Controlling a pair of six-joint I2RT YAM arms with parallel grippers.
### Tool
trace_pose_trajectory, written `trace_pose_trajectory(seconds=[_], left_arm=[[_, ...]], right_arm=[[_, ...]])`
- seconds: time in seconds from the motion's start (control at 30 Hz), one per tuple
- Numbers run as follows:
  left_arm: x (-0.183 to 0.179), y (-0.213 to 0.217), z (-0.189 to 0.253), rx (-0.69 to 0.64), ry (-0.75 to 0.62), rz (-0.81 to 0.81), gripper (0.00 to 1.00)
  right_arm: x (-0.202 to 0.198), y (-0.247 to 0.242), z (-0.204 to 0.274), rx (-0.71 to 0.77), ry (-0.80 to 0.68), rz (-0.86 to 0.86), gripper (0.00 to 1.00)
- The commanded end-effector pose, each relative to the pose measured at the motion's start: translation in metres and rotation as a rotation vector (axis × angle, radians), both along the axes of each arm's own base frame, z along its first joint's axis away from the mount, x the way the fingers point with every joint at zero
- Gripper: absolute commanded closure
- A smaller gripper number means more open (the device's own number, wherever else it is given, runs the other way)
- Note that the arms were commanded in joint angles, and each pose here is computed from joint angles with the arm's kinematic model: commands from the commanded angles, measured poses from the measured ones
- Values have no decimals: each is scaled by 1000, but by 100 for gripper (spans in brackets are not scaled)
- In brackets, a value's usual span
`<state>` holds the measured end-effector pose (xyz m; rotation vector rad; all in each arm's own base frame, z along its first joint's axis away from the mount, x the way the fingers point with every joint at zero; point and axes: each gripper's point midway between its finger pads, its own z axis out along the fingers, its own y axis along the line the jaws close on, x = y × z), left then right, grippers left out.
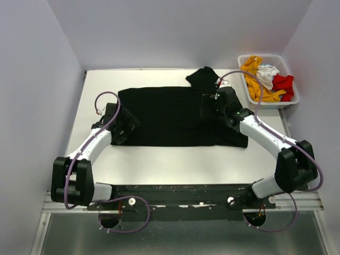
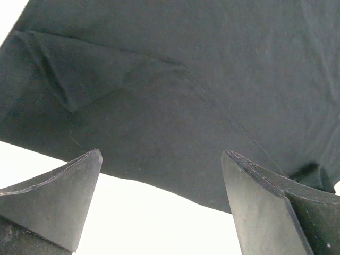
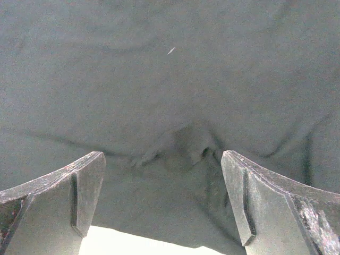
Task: Fold and stack the t-shirts
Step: Fold the flattened tshirt in 1/3 of the way
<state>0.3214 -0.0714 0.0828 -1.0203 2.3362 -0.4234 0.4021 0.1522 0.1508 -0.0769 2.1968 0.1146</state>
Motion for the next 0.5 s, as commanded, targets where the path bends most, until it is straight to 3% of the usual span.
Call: trace_pose_trajectory(seconds=[0.0,0.17,0.47], left_arm=[[4,-27,-1,-39,-49,-141,1],[20,-25,-12,-7,-28,-138,1],[85,11,-10,173,36,-42,1]], right_arm=[[-55,40,-48,252,212,128,0],[-57,28,-73,207,243,70,0],[11,9,-91,23,164,-87,0]])
